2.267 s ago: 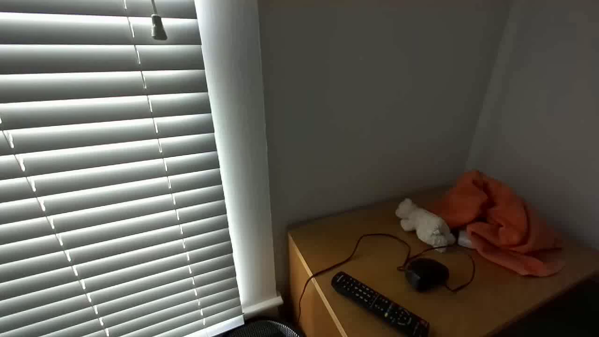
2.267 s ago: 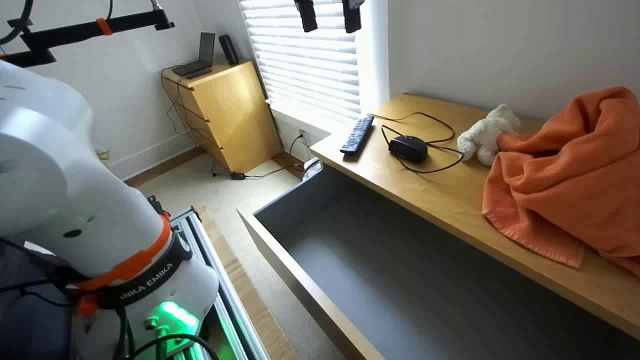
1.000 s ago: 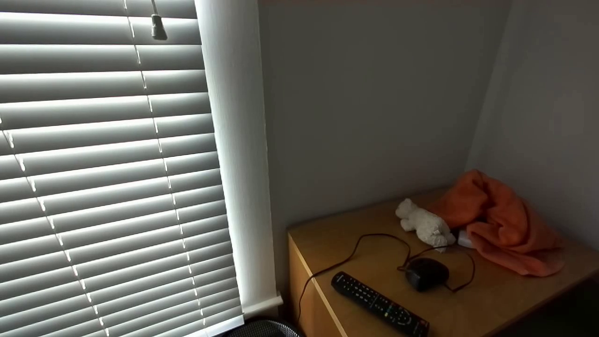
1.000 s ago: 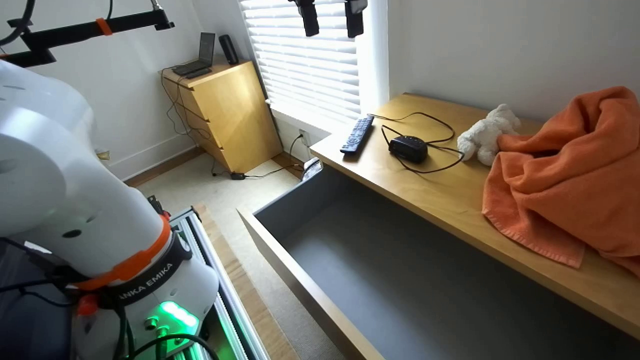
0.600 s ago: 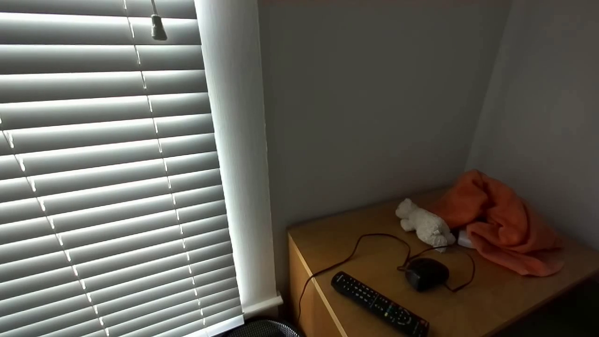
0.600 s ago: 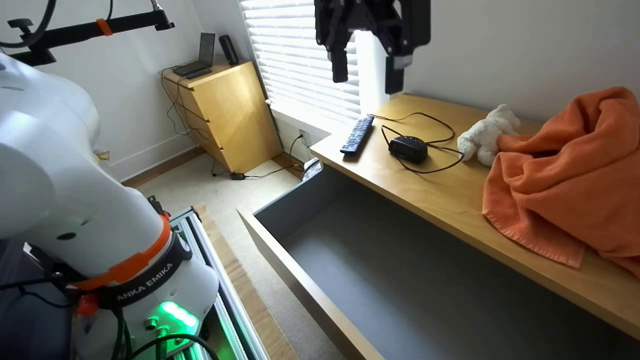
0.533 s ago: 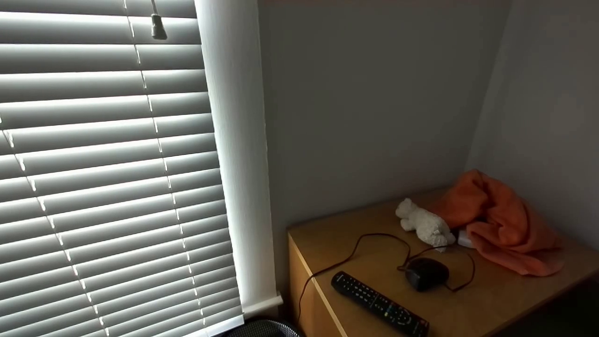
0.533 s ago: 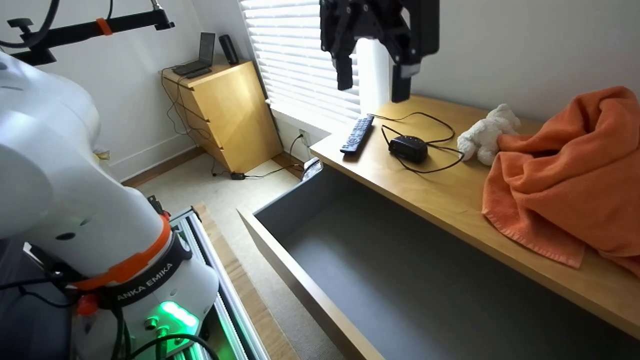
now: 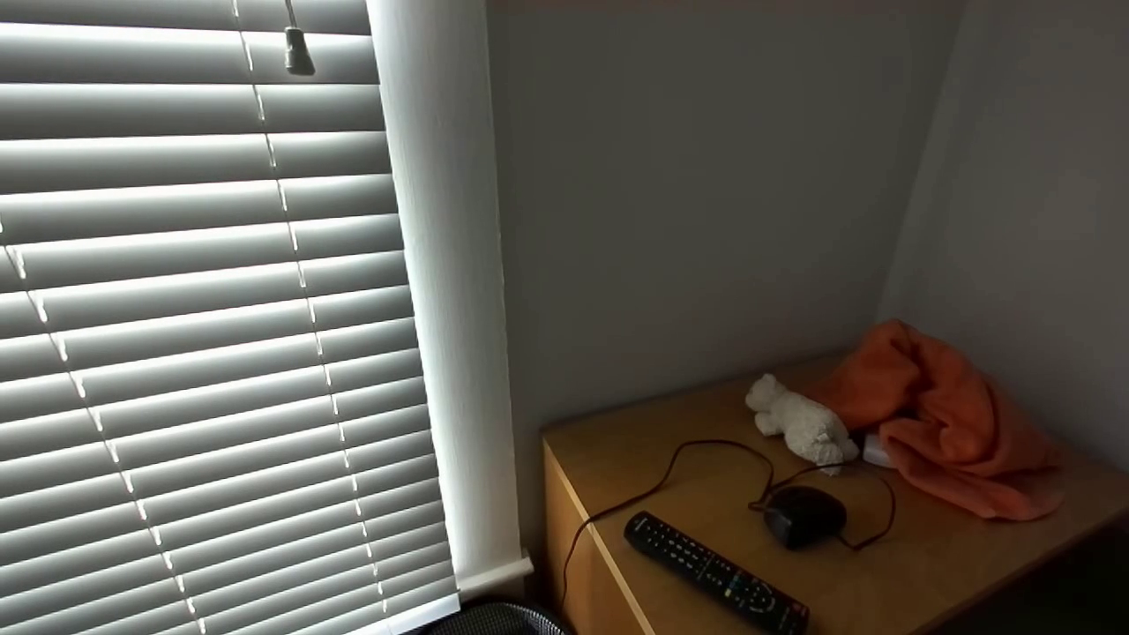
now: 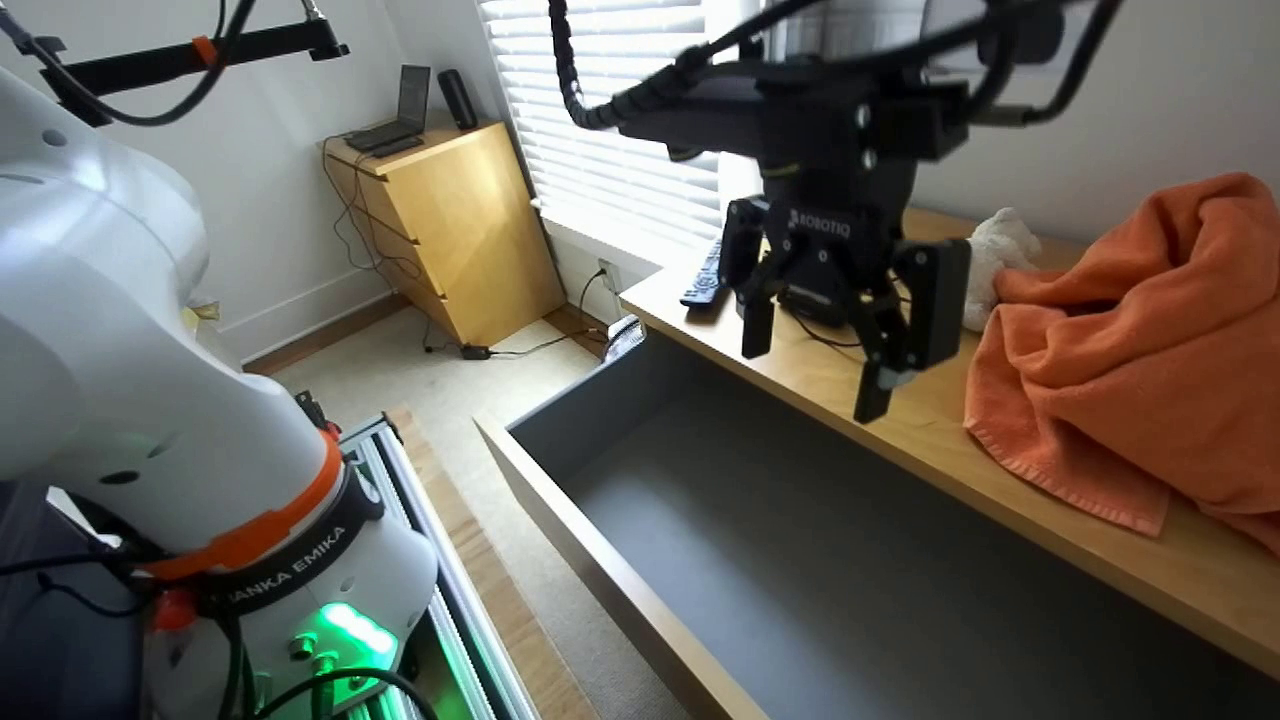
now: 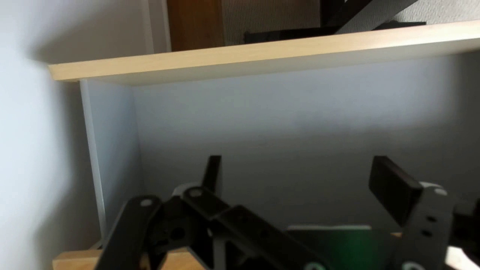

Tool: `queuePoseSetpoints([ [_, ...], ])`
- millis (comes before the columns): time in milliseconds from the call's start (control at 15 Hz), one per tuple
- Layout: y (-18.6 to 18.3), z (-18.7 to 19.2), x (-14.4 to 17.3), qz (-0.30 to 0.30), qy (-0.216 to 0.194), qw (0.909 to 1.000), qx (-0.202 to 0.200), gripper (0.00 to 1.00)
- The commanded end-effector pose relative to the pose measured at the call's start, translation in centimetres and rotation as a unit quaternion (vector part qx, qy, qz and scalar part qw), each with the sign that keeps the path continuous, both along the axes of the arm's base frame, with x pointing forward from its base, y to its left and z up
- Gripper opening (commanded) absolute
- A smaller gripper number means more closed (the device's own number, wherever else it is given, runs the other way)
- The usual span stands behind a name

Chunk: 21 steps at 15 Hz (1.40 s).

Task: Close the top drawer

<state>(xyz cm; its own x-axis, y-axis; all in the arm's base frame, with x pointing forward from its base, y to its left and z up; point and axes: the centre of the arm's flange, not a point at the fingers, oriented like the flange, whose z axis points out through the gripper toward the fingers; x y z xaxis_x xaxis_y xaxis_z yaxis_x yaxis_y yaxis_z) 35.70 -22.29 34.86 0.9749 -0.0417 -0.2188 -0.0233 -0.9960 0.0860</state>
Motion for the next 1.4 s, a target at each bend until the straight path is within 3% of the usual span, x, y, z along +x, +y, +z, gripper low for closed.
queuePoseSetpoints([
  [0, -3.6, -4.8, -0.4, 0.0, 0.03, 0.9989, 0.037, 1.0],
  [467, -5.8, -12.2, -1.1, -0.019, 0.045, 0.9963, 0.071, 1.0],
  [800, -6.1, -15.8, -1.5, -0.047, 0.074, 0.994, 0.065, 1.0],
  [867, -5.9, -16.0, -1.7, -0.071, 0.089, 0.9917, 0.06, 1.0],
  [933, -5.5, -14.8, -1.9, -0.046, 0.072, 0.9943, 0.064, 1.0],
  [1333, -5.7, -15.8, -1.8, -0.062, 0.082, 0.9929, 0.058, 1.0],
])
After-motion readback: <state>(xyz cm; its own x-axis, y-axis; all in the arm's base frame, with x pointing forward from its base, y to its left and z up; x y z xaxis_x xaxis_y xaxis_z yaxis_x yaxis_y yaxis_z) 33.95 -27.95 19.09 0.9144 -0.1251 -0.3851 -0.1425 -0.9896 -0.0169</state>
